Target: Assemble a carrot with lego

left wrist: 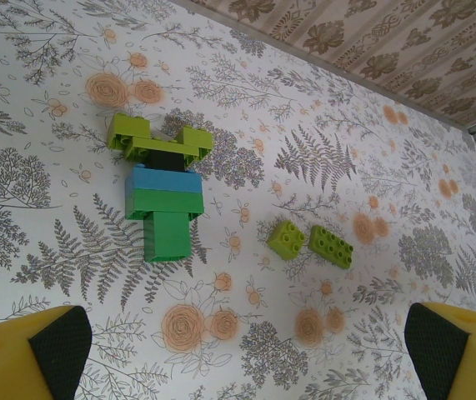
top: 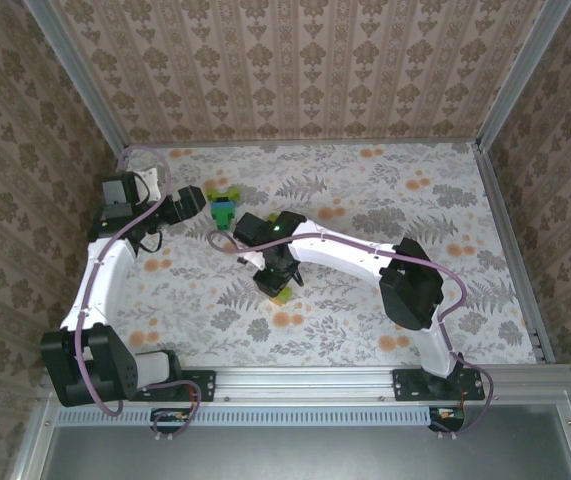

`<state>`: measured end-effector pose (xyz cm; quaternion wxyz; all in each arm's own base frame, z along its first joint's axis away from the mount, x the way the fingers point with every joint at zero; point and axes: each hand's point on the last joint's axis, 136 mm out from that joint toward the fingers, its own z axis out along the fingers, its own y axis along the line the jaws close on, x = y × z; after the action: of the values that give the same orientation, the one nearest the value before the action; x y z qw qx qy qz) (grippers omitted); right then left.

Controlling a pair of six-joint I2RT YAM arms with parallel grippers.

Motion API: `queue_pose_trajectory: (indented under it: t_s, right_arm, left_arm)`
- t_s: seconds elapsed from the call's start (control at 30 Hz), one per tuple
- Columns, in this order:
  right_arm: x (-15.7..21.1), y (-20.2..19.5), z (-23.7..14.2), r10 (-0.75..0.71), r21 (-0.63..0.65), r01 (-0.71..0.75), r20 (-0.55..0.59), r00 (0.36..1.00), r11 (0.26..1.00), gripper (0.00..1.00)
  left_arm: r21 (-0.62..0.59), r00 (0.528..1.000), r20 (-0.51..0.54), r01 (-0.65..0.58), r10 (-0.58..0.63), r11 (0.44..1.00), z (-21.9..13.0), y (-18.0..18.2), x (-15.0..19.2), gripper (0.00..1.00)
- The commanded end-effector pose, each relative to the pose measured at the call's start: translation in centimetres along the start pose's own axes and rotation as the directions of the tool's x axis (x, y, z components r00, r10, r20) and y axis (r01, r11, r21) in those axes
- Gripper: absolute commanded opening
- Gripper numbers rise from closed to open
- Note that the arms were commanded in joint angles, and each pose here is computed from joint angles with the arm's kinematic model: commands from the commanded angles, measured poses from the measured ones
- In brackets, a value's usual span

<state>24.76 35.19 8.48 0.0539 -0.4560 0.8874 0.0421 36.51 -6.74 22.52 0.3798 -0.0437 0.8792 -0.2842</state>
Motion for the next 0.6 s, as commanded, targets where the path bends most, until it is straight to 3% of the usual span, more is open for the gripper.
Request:
queue_pose_trajectory:
  t_s: [0.0, 0.57]
  right_arm:
    - [6.5, -0.9, 6.7, 0.009, 0.053, 0.007, -0.299, 0.954, 0.999, 0.32]
    - [-0.7, -0.7, -4.9, -0.001, 0.061, -0.001, 0.034, 0.999, 0.998, 0.32]
  left_arm:
    - [0.009, 0.999, 0.001, -0.032, 0.032, 0.999, -0.3, -0.7, -0.5, 1.0]
    - [0.007, 1.0, -0.002, -0.03, 0.031, 1.0, -0.2, -0.7, -0.5, 1.0]
